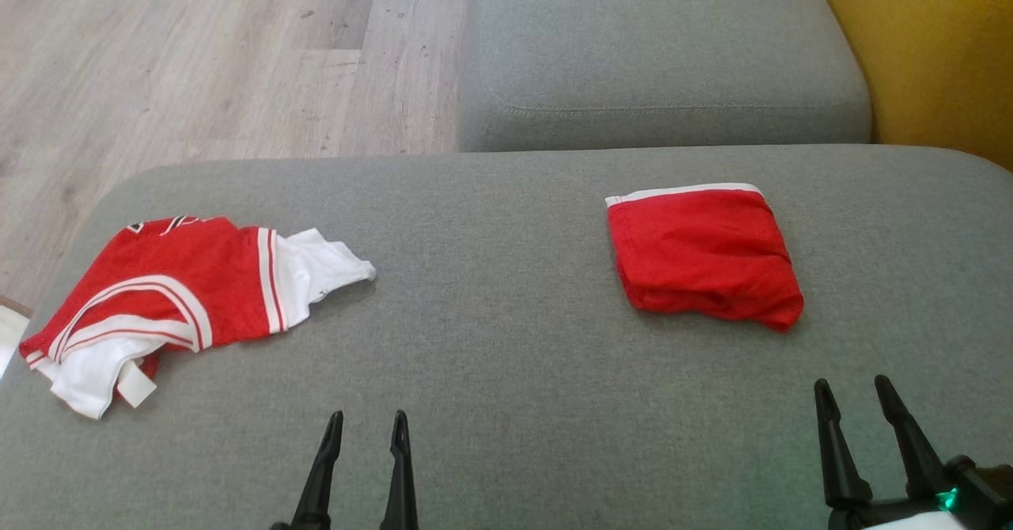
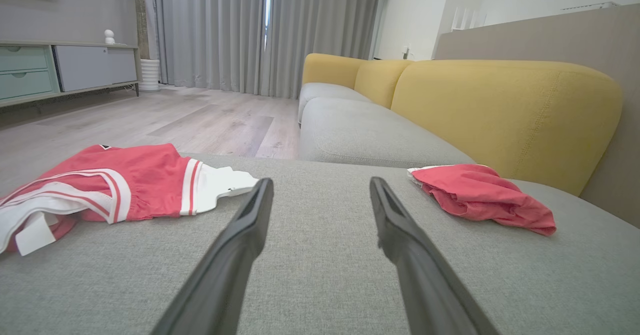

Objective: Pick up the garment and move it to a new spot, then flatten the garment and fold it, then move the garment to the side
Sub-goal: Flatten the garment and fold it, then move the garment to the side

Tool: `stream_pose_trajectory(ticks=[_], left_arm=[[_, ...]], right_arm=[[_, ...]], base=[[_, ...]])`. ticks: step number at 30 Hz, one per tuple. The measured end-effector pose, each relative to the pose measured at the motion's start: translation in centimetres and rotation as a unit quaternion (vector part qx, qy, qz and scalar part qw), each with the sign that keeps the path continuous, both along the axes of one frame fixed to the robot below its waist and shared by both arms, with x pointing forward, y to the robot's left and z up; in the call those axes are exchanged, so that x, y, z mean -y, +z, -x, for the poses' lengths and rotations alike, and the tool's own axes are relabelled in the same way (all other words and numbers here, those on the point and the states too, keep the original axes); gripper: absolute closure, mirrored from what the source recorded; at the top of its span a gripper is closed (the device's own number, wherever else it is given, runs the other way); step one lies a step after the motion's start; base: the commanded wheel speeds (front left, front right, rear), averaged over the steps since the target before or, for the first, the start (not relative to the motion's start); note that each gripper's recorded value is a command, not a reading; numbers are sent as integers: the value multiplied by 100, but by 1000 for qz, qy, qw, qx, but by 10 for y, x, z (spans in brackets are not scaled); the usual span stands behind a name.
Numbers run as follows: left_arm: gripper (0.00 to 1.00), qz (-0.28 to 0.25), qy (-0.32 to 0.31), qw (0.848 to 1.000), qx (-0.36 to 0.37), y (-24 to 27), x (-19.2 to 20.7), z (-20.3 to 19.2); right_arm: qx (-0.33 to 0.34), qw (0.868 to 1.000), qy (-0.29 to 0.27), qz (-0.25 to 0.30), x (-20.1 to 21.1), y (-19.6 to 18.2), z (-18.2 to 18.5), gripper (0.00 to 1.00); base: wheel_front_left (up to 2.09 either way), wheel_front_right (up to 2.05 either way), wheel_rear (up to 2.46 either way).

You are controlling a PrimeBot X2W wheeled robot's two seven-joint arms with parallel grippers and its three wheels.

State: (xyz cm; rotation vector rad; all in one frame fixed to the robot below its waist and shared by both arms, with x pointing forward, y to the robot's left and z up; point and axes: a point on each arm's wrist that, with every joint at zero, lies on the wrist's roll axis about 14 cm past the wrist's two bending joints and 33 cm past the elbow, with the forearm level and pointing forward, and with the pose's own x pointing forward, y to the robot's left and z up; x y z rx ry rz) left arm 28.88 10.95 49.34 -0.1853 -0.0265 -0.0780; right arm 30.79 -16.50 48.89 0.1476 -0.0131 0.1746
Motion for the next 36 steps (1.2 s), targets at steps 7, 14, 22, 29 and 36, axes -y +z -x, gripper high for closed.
stream_pose_trajectory(ticks=[7,14,22,29,36], left_arm=[[0,2,6,1000,3,2,-3,1],[0,2,8,1000,4,3,-4,1],[0,2,7,1000,3,2,-2,1],[0,3,5,1000,-6,-1,-1,-4],[0,4,6,1000,-22,-8,0,-12]], right_arm=[[-1,1000,4,2,-7,-1,-2,0],[0,1000,7,4,-9,0,-3,0],[-2,1000,1,1,-5,-2,-4,0],[-18,1000,-2,3,-2,-10,-9,0],[-35,999,-6,11,4,-20,-20,0]], base=[[0,0,0],[0,0,0],[0,0,0],[0,0,0],[0,0,0]])
